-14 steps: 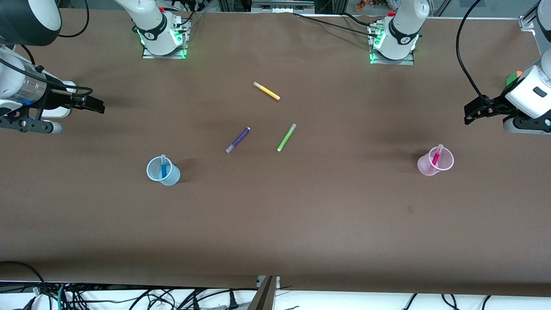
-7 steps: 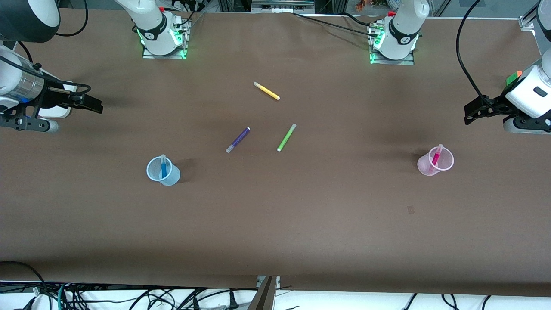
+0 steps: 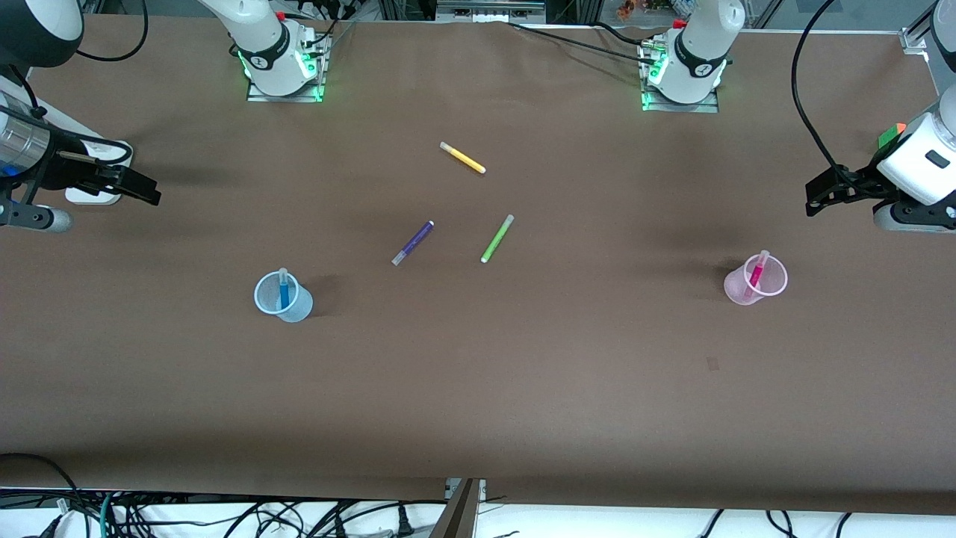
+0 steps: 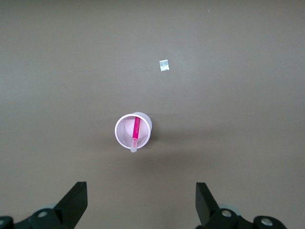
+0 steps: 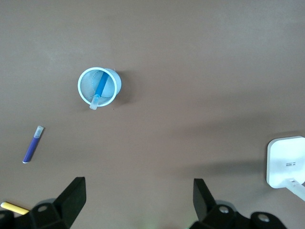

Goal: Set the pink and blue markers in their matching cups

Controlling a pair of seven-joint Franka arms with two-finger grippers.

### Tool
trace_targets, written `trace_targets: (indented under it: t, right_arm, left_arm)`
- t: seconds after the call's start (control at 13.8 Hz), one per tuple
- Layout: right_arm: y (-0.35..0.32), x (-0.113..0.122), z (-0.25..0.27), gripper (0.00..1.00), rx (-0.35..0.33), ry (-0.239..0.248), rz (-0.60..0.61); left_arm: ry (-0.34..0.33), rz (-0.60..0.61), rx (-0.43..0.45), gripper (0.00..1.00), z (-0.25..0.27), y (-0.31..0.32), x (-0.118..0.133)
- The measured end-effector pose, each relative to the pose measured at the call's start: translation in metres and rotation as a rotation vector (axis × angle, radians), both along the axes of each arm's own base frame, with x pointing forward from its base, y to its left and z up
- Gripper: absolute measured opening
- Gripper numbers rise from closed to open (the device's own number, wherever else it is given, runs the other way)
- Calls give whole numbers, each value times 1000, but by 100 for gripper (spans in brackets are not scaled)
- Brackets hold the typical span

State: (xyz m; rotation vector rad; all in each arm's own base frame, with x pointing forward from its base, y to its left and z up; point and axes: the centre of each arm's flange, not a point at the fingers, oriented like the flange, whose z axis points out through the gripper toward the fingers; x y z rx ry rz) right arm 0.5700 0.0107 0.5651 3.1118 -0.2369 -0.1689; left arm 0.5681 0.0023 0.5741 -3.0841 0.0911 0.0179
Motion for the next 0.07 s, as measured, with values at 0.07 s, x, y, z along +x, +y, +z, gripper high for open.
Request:
trace_targets:
  t: [0.07]
  right_arm:
    - [1,0,0,100,0,-1,1]
  left_arm:
    - [0,0,0,100,0,0,0]
